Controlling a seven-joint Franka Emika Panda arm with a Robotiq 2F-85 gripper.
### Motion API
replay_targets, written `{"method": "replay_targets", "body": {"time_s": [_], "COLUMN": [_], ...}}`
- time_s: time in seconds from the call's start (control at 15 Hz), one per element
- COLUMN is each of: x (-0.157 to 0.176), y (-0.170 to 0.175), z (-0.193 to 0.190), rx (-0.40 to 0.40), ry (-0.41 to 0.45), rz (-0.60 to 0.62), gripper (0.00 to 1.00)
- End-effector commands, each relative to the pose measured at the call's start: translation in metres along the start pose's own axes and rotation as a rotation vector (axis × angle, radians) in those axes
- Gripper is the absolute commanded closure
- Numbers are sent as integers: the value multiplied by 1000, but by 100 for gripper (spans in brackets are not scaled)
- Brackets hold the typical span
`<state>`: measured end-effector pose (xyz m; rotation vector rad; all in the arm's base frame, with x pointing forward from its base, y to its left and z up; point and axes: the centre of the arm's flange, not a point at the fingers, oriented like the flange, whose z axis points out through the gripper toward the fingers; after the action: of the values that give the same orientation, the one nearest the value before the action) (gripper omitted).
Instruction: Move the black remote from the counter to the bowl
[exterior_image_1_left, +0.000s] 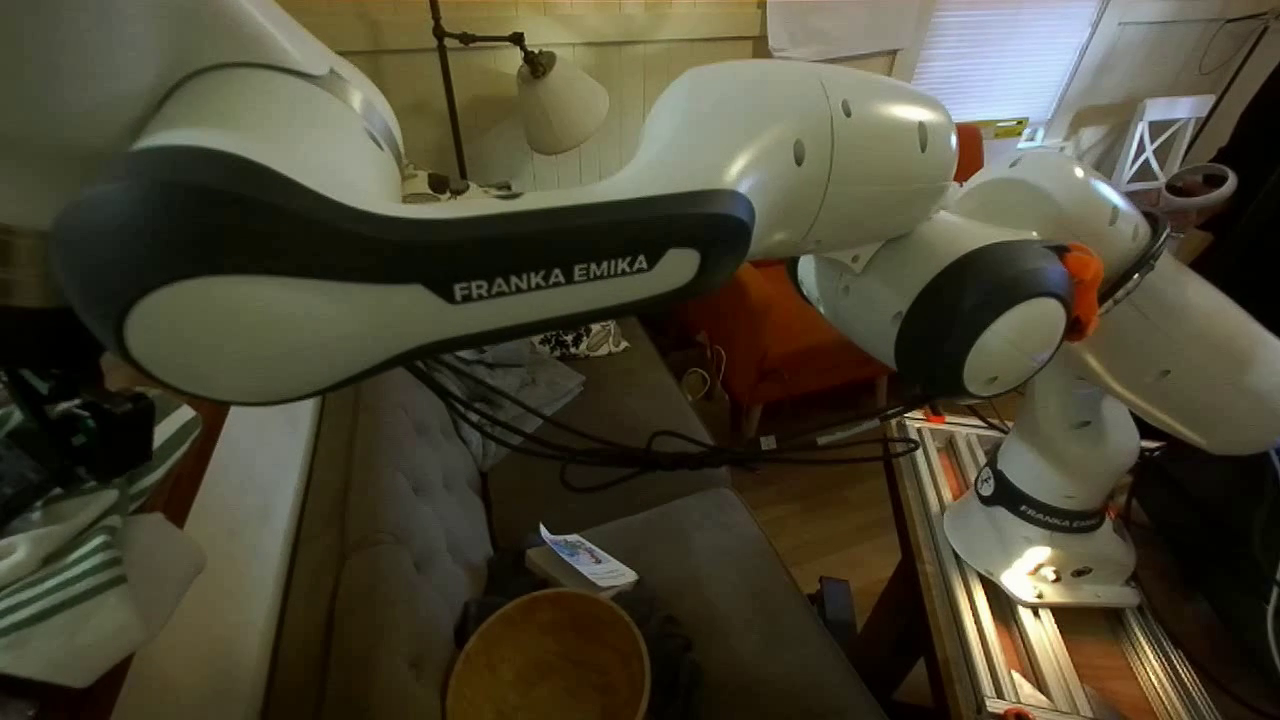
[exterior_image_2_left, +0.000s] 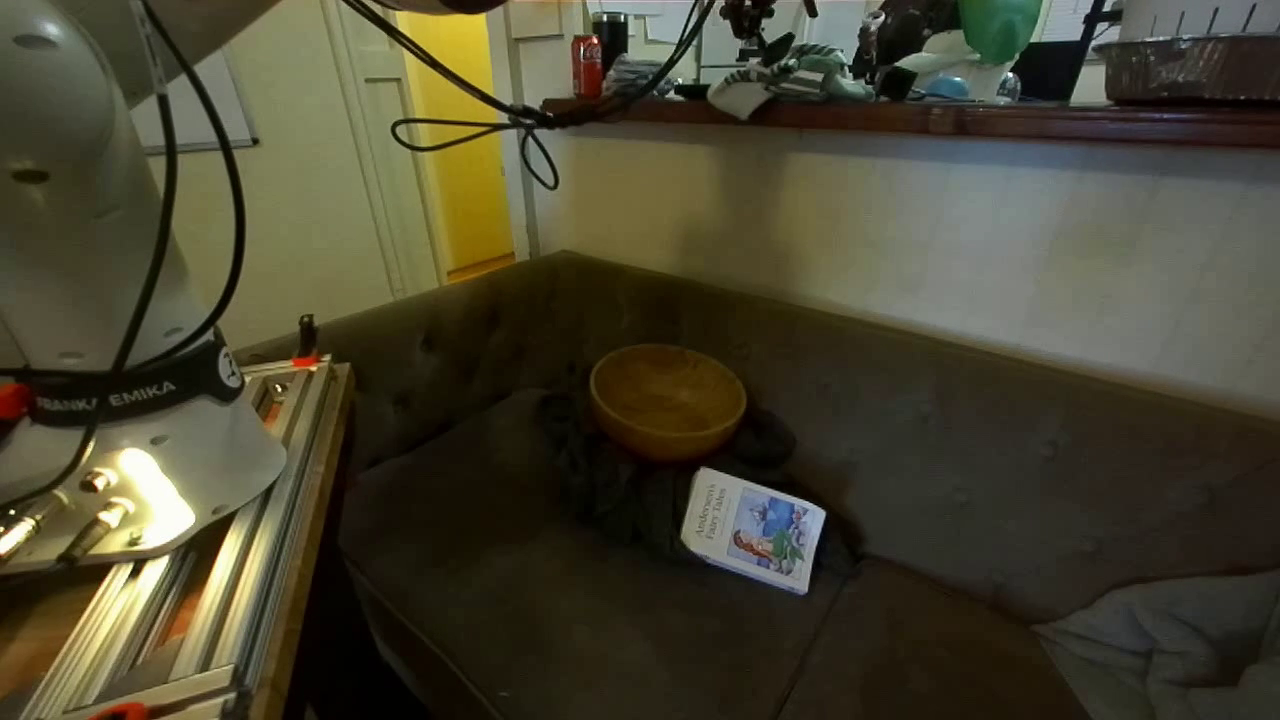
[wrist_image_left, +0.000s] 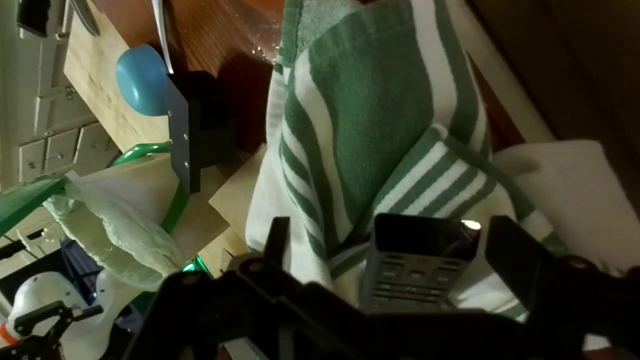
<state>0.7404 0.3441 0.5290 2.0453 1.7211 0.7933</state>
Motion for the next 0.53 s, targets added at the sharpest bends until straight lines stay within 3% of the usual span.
{"method": "replay_targets", "body": {"time_s": [0.0, 0.47], "x": [33, 34], "y": [45, 50], "z": [32, 42], "rx": [22, -37], "ry": [69, 144], "rz": [-7, -16], "gripper": [0, 0]}}
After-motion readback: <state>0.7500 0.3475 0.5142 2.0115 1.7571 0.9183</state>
